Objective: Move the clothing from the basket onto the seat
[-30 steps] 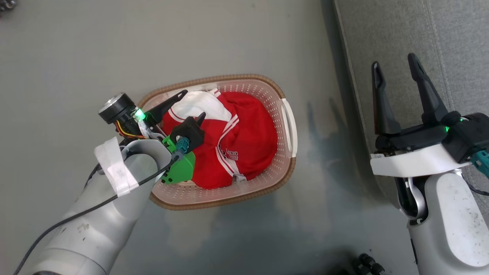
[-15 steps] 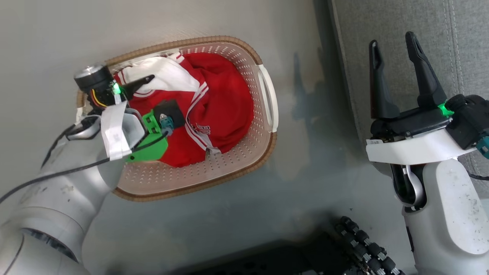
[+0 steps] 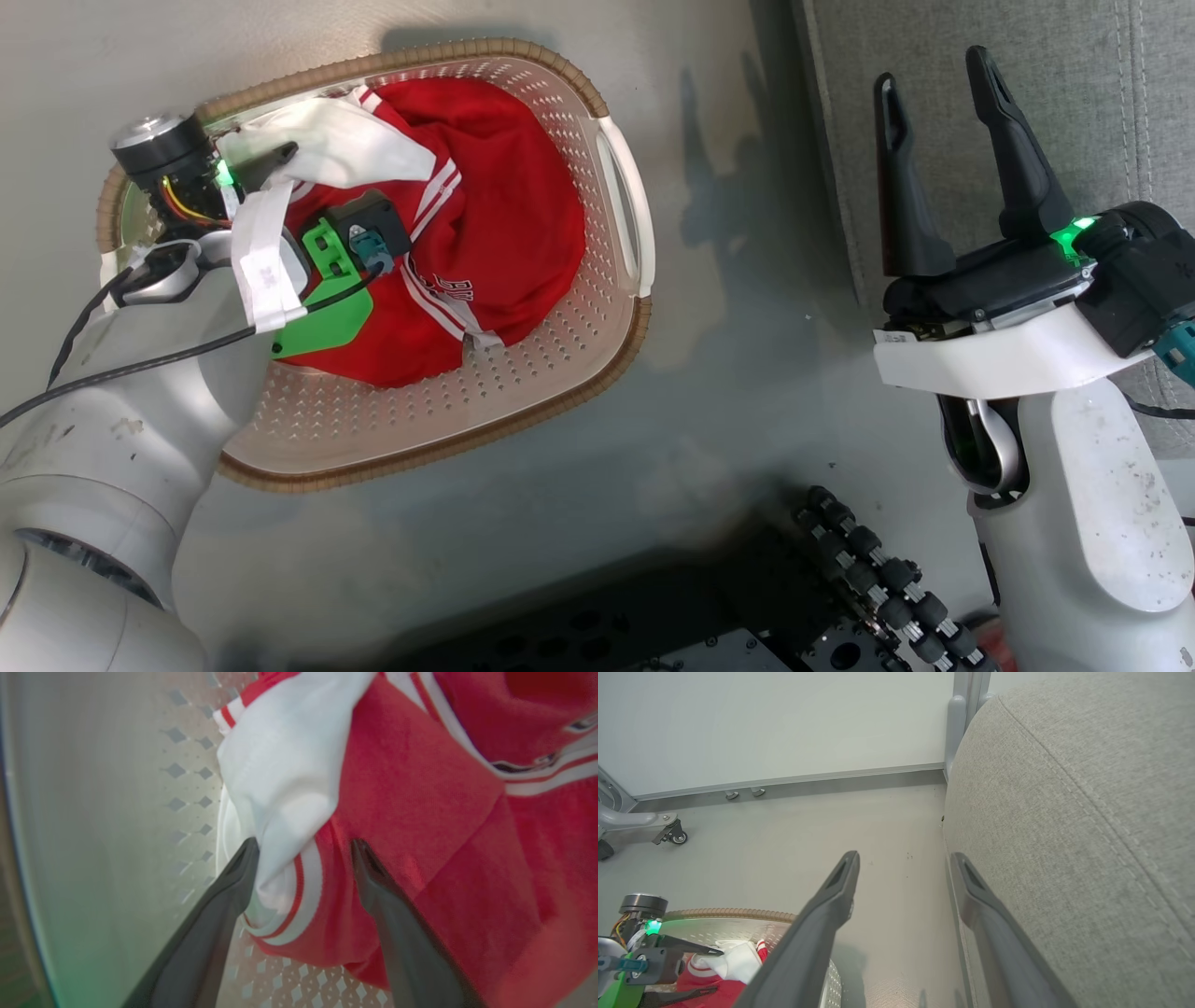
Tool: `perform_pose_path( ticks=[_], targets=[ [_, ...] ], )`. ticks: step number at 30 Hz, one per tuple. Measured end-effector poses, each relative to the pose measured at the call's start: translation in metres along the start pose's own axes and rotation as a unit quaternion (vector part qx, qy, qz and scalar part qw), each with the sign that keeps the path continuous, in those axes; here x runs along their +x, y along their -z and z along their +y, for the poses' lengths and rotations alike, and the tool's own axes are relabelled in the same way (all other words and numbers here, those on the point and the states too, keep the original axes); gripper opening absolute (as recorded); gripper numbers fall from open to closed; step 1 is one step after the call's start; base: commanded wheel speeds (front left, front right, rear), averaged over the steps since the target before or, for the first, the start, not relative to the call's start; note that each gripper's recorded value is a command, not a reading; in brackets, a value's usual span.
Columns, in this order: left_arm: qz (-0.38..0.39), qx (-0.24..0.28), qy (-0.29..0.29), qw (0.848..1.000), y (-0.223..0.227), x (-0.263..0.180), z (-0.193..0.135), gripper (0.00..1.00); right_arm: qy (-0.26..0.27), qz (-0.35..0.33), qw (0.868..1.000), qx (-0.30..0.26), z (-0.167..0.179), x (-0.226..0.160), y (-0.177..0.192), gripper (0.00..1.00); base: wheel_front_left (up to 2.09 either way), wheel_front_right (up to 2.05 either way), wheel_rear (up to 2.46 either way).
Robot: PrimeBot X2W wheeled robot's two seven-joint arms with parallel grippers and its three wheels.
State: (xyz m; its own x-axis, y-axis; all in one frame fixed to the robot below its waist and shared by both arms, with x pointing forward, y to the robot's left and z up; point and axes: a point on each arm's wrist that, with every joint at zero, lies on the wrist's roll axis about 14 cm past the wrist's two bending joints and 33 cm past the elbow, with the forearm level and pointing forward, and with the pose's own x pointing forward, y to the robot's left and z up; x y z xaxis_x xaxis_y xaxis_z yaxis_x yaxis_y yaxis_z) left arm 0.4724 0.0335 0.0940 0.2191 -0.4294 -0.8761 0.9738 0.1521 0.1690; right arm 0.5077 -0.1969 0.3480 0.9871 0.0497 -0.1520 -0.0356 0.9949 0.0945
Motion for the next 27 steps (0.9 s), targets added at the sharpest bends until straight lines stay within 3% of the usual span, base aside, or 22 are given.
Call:
perform_pose_path(
  ticks=[7,8,10,11,20,27],
  targets=[
    [0.015,0.012,-0.001,1.000,0.008,0.004,-0.002,1.00,-0.005,0.006,1.000,0.003,0.003,0.001,0.007,1.00,0.00,0.00,0.00],
    [0.018,0.014,0.001,1.000,0.009,0.005,-0.003,0.43,-0.006,0.006,1.000,0.003,0.004,0.002,0.007,1.00,0.00,0.00,0.00],
    [0.027,0.016,0.003,1.000,0.012,0.005,-0.004,0.05,-0.006,0.007,1.000,0.007,0.004,0.002,0.008,1.00,0.00,0.00,0.00],
    [0.030,0.017,0.004,0.999,0.013,0.006,-0.005,0.00,-0.005,0.007,1.000,0.010,0.004,0.002,0.008,1.00,0.00,0.00,0.00],
    [0.022,0.023,-0.011,0.999,0.009,0.005,0.000,0.00,-0.005,0.001,1.000,0.015,0.004,0.004,0.005,1.00,0.00,0.00,0.00],
    [-0.033,0.014,-0.019,0.999,-0.016,-0.007,0.001,0.00,-0.007,-0.006,1.000,0.014,0.007,0.003,-0.003,1.00,0.00,0.00,0.00]
  ],
)
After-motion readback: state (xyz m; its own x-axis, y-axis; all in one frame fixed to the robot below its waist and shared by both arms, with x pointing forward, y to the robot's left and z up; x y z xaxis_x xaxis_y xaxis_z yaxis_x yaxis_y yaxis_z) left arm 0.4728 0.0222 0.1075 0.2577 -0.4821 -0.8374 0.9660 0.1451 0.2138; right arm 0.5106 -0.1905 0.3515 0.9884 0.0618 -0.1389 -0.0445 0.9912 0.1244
